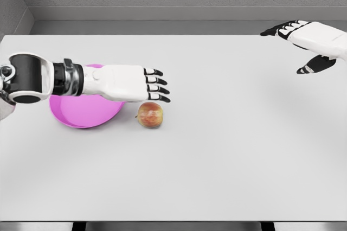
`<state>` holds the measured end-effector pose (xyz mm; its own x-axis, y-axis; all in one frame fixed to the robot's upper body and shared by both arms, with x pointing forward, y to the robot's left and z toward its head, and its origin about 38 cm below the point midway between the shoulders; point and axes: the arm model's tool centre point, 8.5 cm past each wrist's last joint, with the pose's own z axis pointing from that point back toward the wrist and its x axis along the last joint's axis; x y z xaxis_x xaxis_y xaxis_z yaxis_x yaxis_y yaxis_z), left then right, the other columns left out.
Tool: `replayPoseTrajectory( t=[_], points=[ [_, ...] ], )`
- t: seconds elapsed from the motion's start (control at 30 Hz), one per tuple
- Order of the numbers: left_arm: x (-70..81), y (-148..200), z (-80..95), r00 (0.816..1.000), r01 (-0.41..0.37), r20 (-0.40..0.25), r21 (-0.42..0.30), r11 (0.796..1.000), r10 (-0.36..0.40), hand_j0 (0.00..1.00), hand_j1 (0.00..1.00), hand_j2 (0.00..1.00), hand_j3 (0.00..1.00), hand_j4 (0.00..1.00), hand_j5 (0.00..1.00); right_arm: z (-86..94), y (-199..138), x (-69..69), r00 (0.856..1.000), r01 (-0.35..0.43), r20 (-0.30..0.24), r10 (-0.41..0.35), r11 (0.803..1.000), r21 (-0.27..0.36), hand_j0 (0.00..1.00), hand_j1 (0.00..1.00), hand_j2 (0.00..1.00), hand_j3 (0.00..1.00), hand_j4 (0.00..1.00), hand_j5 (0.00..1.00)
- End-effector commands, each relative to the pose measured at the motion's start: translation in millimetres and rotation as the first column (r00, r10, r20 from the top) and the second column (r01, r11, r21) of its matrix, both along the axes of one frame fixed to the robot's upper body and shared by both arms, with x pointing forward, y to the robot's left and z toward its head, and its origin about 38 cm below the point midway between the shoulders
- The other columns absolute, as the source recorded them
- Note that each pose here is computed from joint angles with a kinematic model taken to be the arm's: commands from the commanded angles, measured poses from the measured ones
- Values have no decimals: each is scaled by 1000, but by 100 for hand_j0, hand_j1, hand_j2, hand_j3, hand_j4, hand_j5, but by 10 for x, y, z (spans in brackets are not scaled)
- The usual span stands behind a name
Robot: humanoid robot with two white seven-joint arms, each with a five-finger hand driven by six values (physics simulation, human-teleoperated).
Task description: Put the apple on the plate with both arms
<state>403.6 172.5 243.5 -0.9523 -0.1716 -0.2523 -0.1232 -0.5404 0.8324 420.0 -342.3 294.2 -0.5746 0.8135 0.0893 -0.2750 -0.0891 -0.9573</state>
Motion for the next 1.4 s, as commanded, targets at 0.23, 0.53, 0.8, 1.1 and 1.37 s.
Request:
replayPoseTrajectory(
  t=[0.23,0.53,0.8,1.1,1.37],
  points=[
    [-87,-175,-123,994,43,-102,-39,998,-47,100,100,100,100,100,100,-6,-18,1,1000,5,-4,-5,1000,1,100,100,100,100,100,100],
    [118,-125,-398,994,-10,-106,56,998,15,100,100,100,100,100,100,-7,-22,10,1000,7,-4,-7,1000,2,100,100,100,100,100,100],
    [124,-184,-495,993,2,-114,81,997,7,100,100,100,100,100,100,-2,-14,7,1000,5,-3,-4,1000,2,100,100,100,100,100,100],
    [175,-235,-603,990,-6,-139,89,996,18,100,100,100,100,100,100,-33,-4,-11,1000,1,-9,-1,1000,2,100,100,100,100,100,100],
    [211,-188,-631,989,-23,-142,98,995,37,100,100,100,100,100,100,-29,-7,-8,1000,2,-8,-2,1000,2,100,100,100,100,100,100]
  ],
)
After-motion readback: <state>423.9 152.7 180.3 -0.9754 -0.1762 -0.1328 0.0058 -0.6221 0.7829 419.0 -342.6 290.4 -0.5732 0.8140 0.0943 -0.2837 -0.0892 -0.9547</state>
